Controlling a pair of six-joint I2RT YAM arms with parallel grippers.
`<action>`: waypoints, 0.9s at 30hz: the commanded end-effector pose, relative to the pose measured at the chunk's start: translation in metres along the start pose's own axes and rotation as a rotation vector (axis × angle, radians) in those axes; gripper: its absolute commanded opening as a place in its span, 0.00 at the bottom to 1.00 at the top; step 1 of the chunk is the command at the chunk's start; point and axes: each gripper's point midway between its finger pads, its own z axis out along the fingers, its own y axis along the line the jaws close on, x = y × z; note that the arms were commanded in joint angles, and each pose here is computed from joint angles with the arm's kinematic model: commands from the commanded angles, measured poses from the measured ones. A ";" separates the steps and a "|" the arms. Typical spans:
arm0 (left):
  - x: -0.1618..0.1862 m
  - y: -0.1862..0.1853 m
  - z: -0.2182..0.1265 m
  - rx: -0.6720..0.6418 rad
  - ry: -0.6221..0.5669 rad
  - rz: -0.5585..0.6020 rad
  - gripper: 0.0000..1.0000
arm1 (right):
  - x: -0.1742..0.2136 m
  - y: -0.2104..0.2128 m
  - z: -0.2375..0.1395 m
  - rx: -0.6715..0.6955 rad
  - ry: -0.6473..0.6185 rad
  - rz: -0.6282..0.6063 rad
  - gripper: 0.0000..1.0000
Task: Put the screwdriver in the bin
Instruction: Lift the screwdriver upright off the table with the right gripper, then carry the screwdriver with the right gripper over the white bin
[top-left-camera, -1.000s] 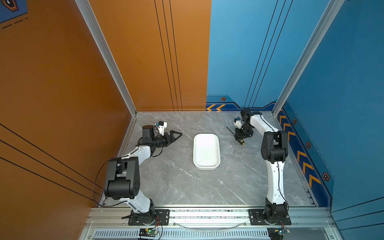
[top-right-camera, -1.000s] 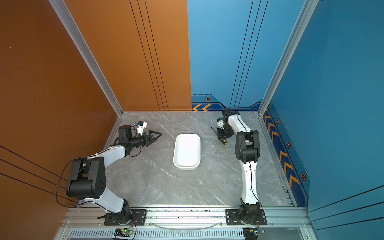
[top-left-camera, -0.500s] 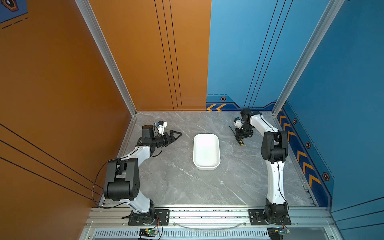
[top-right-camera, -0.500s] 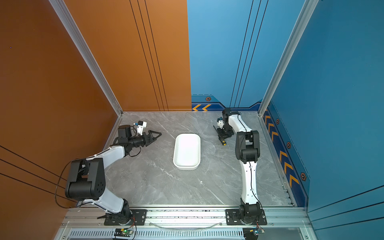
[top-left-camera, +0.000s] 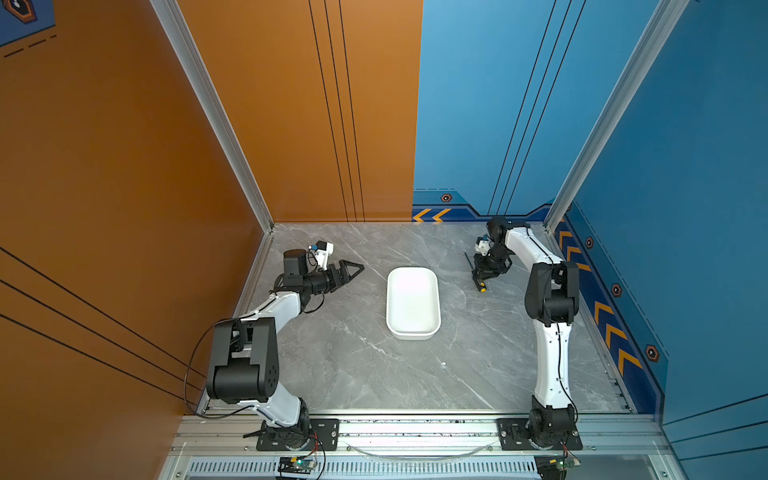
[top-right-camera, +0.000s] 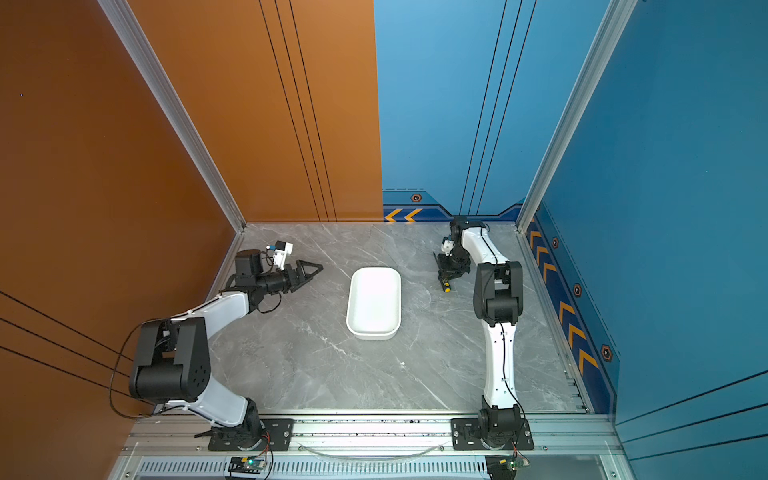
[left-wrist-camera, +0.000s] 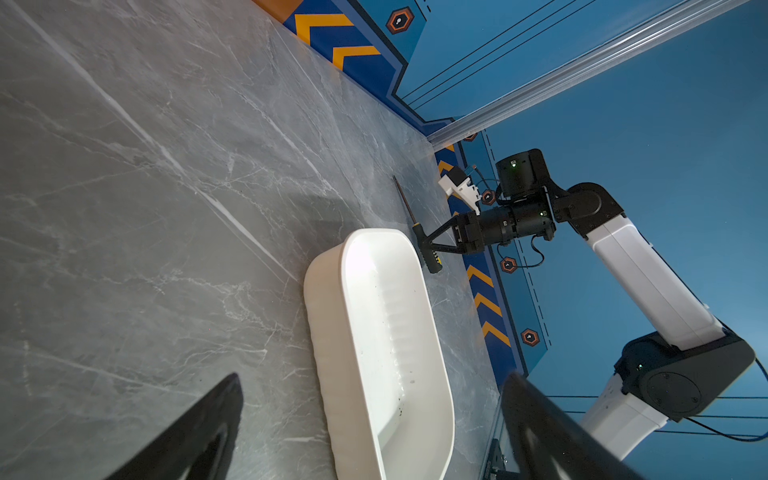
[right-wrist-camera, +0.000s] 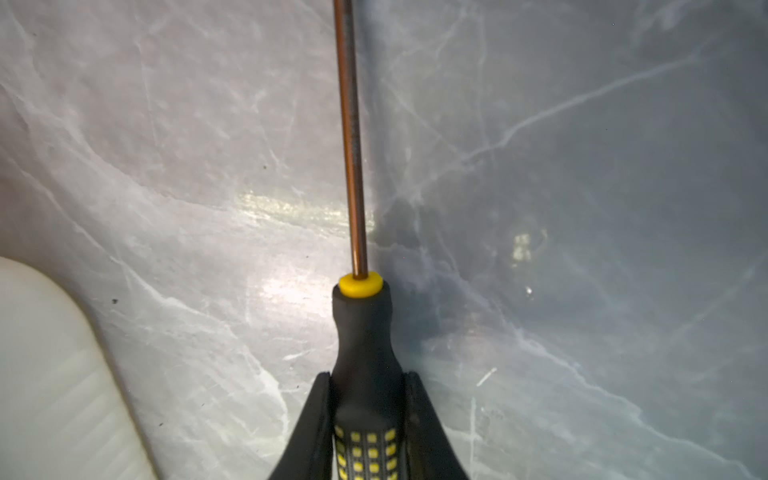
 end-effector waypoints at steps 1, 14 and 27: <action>-0.006 -0.007 -0.005 -0.004 -0.020 0.046 0.98 | 0.002 0.031 -0.072 -0.104 -0.084 0.092 0.00; -0.002 -0.003 -0.005 -0.025 -0.021 0.041 0.98 | 0.041 0.149 -0.197 -0.317 -0.349 0.164 0.00; -0.001 -0.002 -0.009 -0.080 -0.038 0.045 0.98 | 0.081 0.200 -0.149 -0.201 -0.495 0.222 0.00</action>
